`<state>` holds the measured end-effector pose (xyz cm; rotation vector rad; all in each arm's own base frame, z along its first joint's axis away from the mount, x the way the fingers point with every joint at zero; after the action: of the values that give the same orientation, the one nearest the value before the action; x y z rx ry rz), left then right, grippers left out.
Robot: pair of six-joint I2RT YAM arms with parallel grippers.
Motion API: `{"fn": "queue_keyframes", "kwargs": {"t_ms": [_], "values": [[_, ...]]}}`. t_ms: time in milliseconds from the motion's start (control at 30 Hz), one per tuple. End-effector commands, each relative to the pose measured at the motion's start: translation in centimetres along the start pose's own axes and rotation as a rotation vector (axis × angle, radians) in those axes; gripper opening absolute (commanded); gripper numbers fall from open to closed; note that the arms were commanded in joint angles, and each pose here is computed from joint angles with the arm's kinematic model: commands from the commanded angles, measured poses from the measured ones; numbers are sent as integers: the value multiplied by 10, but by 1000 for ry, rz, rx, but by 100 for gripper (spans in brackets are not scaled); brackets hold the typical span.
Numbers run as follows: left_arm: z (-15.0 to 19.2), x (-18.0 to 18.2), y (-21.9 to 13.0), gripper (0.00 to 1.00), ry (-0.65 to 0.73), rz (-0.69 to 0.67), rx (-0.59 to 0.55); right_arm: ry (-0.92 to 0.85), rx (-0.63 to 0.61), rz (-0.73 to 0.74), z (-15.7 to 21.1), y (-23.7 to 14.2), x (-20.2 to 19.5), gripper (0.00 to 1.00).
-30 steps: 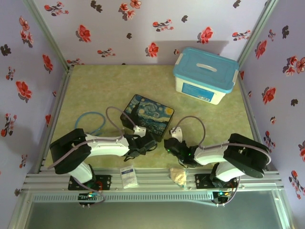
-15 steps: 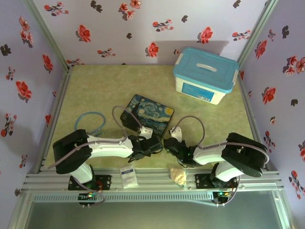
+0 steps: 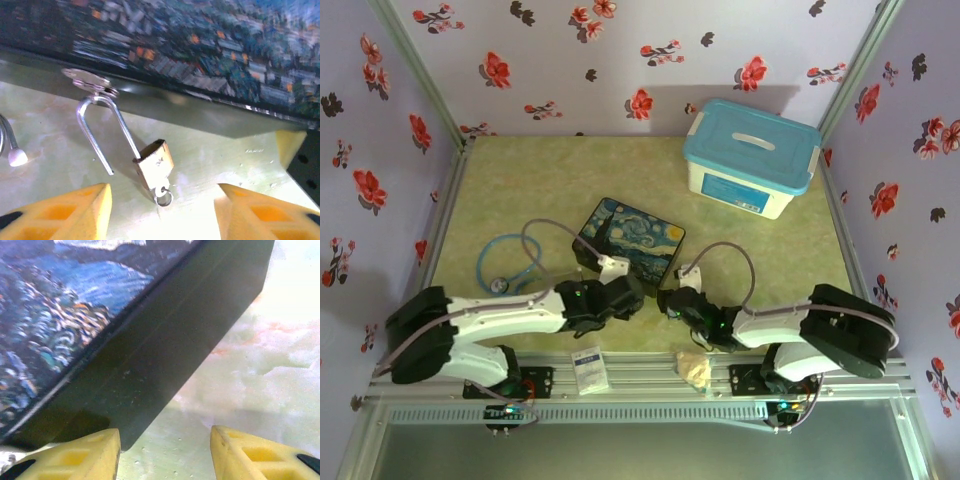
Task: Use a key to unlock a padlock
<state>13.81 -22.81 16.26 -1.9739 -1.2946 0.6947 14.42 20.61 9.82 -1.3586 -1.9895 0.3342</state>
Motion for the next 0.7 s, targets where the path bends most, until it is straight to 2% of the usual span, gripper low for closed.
{"fn": "queue_keyframes", "kwargs": {"t_ms": [0,67,200,267,500,667], "values": [[-13,22,-7,61,-40,61,-44,-13,-10,-50,-6,-13,19,50],[-28,38,-16,65,-64,65,-73,-46,-25,-90,-6,-21,33,50],[-58,71,-26,71,-135,113,-123,23,-6,-238,-7,-23,54,50],[-70,84,-25,74,-133,92,-136,24,4,-268,-4,-21,63,50],[-104,121,11,82,-157,65,-146,-29,65,-235,-1,9,93,54],[-121,141,41,83,-146,14,-130,52,38,-136,-8,18,79,54]]}}
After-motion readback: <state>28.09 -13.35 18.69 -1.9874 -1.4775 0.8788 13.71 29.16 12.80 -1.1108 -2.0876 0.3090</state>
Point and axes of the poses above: each hand's point on the last joint's axis, 136 mm out from that joint toward the fingers, its own y axis out along the fingers, its own x axis along the line the jaws close on, z = x × y, the point moved 9 cm from there along -y, back along the fingers, and after that the axes turned 9 degrees about y, right-handed, at the moved point
